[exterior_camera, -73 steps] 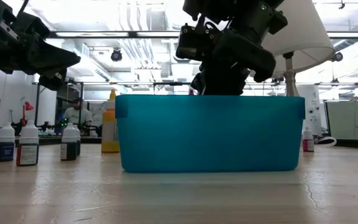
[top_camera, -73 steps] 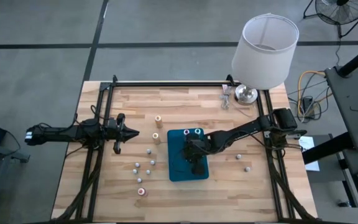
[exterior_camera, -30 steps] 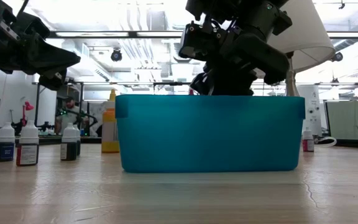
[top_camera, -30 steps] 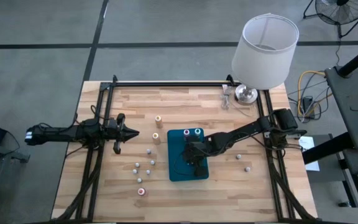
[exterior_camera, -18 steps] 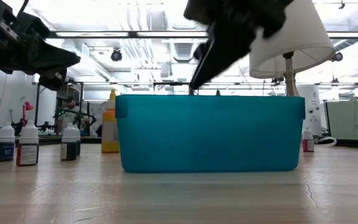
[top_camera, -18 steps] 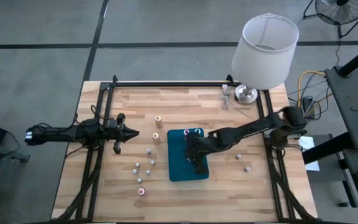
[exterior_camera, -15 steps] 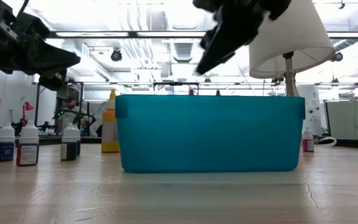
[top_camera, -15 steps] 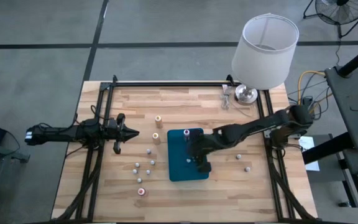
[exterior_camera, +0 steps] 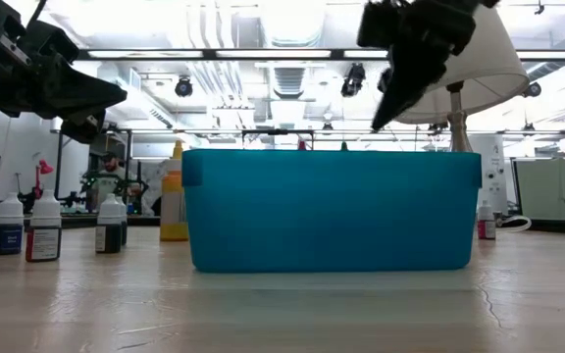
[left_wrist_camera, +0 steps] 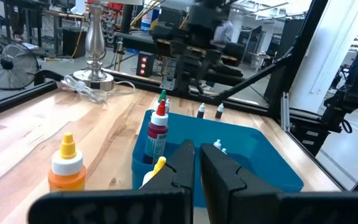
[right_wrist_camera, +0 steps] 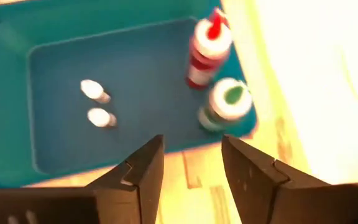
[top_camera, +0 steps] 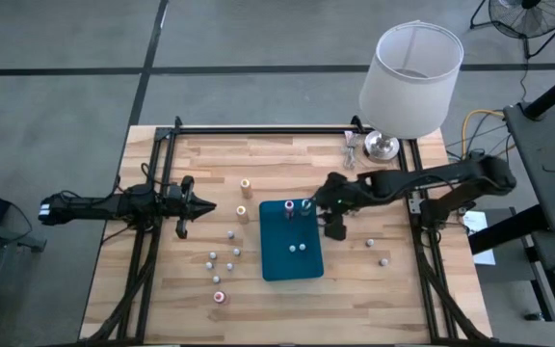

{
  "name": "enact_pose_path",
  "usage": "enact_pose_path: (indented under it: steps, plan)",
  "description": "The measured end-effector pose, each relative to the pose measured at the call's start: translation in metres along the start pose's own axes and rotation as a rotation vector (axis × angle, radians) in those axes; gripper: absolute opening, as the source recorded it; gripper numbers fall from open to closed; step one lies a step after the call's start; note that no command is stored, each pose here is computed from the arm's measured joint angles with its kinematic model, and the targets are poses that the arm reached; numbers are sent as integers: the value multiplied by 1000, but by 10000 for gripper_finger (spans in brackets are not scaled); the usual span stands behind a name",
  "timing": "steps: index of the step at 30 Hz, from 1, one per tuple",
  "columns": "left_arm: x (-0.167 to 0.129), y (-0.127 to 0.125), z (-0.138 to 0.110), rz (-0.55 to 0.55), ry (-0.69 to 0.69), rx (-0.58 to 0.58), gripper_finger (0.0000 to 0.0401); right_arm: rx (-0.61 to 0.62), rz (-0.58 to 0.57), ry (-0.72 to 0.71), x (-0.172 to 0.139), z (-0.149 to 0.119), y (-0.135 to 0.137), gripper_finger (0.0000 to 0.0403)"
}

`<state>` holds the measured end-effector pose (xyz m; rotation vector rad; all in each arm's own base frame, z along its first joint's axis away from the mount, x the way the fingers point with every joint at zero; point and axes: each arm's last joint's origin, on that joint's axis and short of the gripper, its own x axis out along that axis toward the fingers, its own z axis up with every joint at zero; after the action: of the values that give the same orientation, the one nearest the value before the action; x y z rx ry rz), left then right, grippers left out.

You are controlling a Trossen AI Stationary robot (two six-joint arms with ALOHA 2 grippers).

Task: Pick & Place food coloring
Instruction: Put the small pink food coloring bottle into the blue bin

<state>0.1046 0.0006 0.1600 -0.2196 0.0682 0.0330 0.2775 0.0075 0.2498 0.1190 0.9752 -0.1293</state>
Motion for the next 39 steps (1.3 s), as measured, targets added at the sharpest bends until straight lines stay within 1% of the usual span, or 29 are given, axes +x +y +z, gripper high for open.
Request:
enact_pose_path:
  steps: [6, 10, 16, 23, 26, 32, 35, 39]
  plan:
    - [0, 0, 0, 0, 0, 0, 0, 94, -45, 75, -7, -27, -17, 162]
    - [0, 0, 0, 0, 0, 0, 0, 165, -71, 113, -11, -36, -26, 169]
    - [0, 0, 0, 0, 0, 0, 0, 206, -95, 145, -14, -39, -34, 181]
    - [0, 0, 0, 0, 0, 0, 0, 211, -82, 109, -26, -37, -34, 187]
    - [0, 0, 0, 0, -1, 0, 0, 230, -75, 120, -34, -42, -34, 187]
    - [0, 0, 0, 0, 0, 0, 0, 247, -47, 186, -52, -54, -36, 187]
    - [0, 0, 0, 0, -1, 0, 0, 279, -61, 213, -58, -60, -40, 187]
    - [0, 0, 0, 0, 0, 0, 0, 361, -51, 210, -64, -62, -45, 187]
